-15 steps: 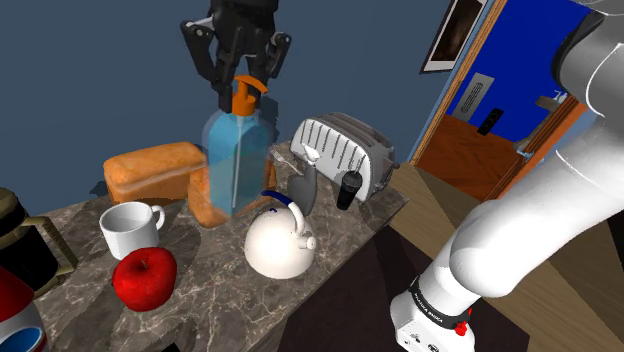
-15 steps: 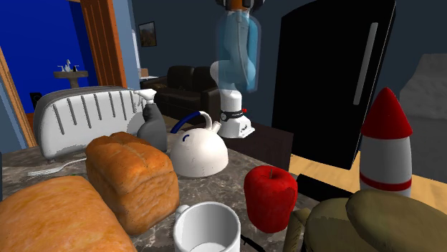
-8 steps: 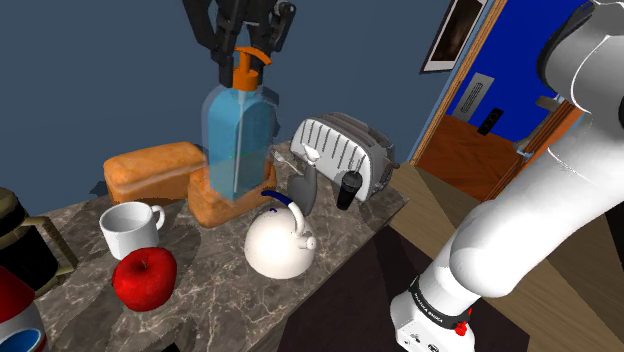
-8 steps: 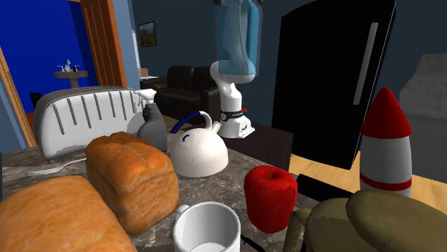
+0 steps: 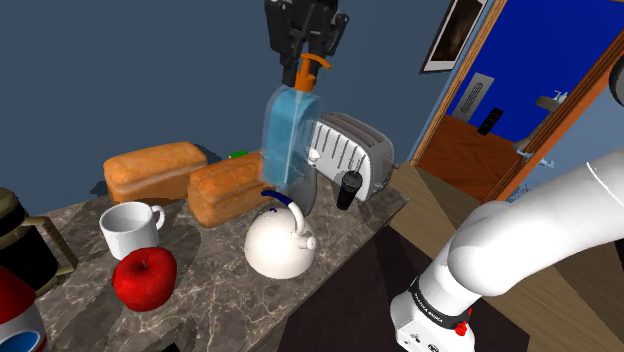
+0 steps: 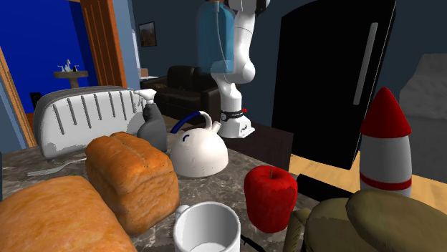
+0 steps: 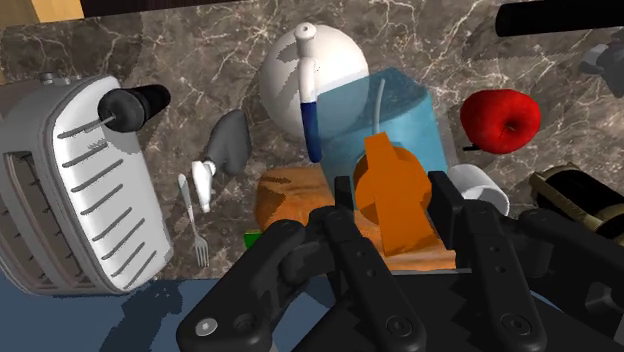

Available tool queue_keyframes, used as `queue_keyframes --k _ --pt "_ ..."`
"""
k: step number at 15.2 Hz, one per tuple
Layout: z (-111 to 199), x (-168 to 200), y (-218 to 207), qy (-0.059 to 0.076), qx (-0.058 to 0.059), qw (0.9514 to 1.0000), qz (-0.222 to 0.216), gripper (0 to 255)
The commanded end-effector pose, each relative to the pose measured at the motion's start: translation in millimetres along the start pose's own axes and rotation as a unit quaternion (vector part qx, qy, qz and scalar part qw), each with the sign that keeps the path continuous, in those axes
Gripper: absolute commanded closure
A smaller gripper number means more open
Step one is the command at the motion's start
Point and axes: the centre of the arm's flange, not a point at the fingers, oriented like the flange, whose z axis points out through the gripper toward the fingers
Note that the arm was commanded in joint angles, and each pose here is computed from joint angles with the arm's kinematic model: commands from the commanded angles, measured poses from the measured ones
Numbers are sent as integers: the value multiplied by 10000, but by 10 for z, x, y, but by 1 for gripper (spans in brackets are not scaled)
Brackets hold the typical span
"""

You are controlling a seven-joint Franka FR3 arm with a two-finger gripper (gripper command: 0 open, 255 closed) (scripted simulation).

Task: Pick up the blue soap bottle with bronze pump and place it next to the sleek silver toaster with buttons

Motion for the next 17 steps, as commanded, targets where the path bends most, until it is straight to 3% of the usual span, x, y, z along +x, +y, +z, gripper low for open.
queue_keyframes --k 1,17 --pt "-36 -48 266 2 6 10000 -12 255" --pt "-39 -497 2330 2 6 10000 -12 255"
